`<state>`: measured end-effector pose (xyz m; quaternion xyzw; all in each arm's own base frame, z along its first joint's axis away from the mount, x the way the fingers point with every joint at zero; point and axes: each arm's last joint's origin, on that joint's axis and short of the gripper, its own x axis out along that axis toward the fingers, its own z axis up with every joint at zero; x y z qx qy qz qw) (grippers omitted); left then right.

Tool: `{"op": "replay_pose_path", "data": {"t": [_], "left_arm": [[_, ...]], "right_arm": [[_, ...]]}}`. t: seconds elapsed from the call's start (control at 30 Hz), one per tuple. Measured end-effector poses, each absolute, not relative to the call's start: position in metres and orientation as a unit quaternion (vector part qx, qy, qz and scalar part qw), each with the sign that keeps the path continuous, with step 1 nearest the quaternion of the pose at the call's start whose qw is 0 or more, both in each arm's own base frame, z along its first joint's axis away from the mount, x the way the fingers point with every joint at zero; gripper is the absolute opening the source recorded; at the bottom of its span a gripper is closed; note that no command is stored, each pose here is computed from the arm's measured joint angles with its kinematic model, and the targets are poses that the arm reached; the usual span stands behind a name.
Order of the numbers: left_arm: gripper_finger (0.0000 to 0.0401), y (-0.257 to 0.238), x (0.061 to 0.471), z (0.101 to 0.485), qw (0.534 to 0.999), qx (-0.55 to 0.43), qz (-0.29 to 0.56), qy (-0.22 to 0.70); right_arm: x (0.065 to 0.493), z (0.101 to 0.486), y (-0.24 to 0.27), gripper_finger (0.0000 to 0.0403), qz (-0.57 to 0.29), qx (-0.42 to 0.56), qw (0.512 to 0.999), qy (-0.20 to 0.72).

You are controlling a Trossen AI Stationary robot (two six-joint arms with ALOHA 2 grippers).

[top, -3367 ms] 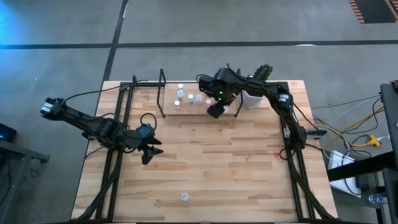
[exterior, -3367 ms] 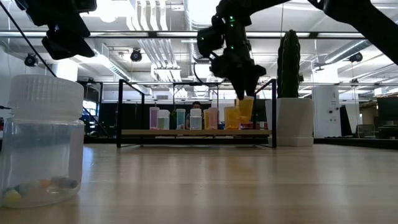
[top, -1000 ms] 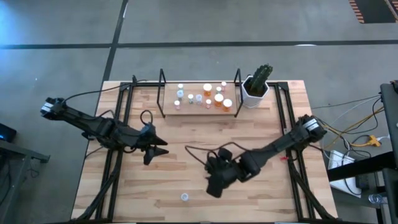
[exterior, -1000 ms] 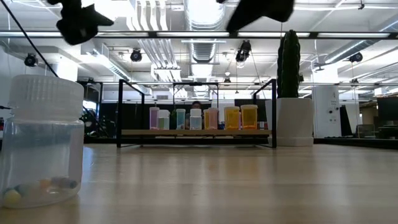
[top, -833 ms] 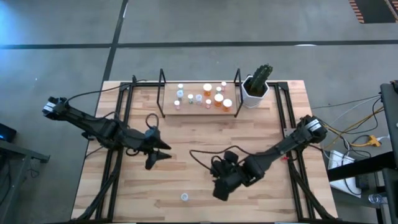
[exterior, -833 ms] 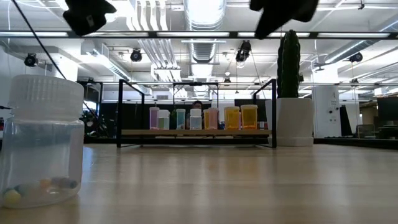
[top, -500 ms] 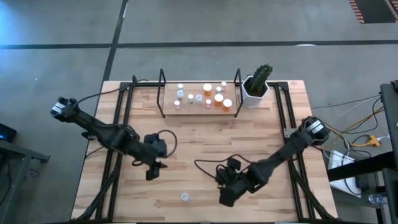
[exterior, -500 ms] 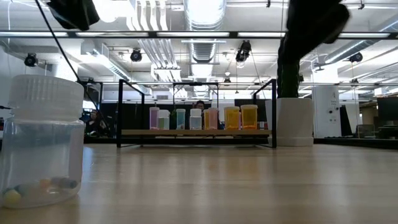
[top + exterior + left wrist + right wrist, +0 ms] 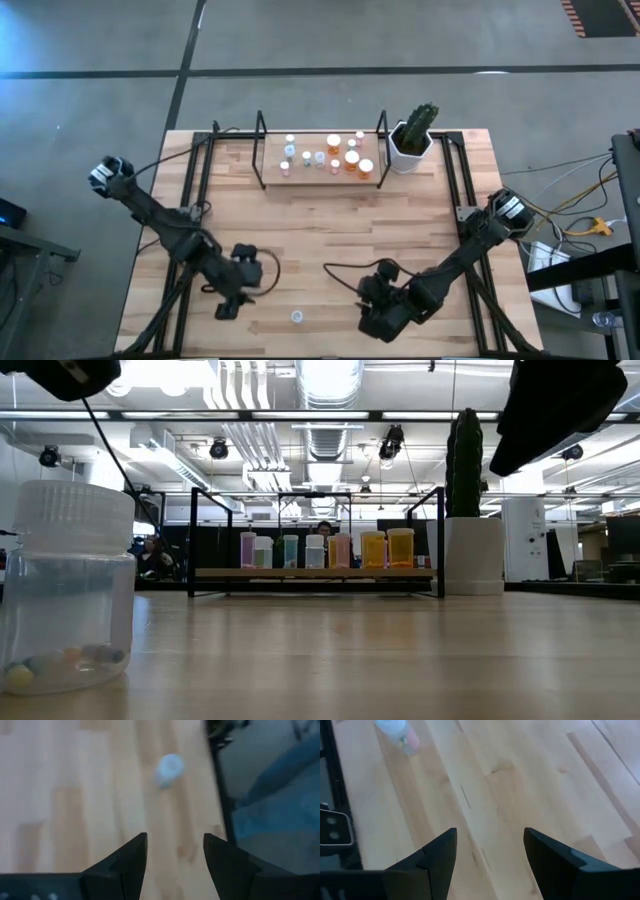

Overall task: Pick and place medicine bottles onto shelf by color
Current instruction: Put the transparent pill bottle on the shelf

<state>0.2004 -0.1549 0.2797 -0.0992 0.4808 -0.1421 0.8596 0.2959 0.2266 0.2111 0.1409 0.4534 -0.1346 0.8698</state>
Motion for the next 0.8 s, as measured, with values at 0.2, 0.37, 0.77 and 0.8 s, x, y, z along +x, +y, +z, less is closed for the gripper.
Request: {"op": "replay_pose_path", "data": {"t": [0.2,0.37,0.77,0.8], "left_arm": [[0.0177,-0.181,0.214,0.250,0.879,-0.114,-0.195,0.419],[0.0185,-0.196,0.232,0.219,0.891,-0.120,-0.218,0.380],[0.0269,-0.210,0.249,0.199,0.905,-0.021,-0.226,0.359],[0.0271,-0.210,0.250,0.200,0.912,-0.025,-0.205,0.353]], "right_arm": [[0.296,0.212,0.220,0.0219,-0.145,0.134,0.866,0.460],[0.294,0.215,0.218,0.0219,-0.150,0.138,0.863,0.463],[0.293,0.219,0.218,0.0219,-0.160,0.168,0.857,0.460],[0.293,0.219,0.218,0.0219,-0.160,0.167,0.857,0.460]]}}
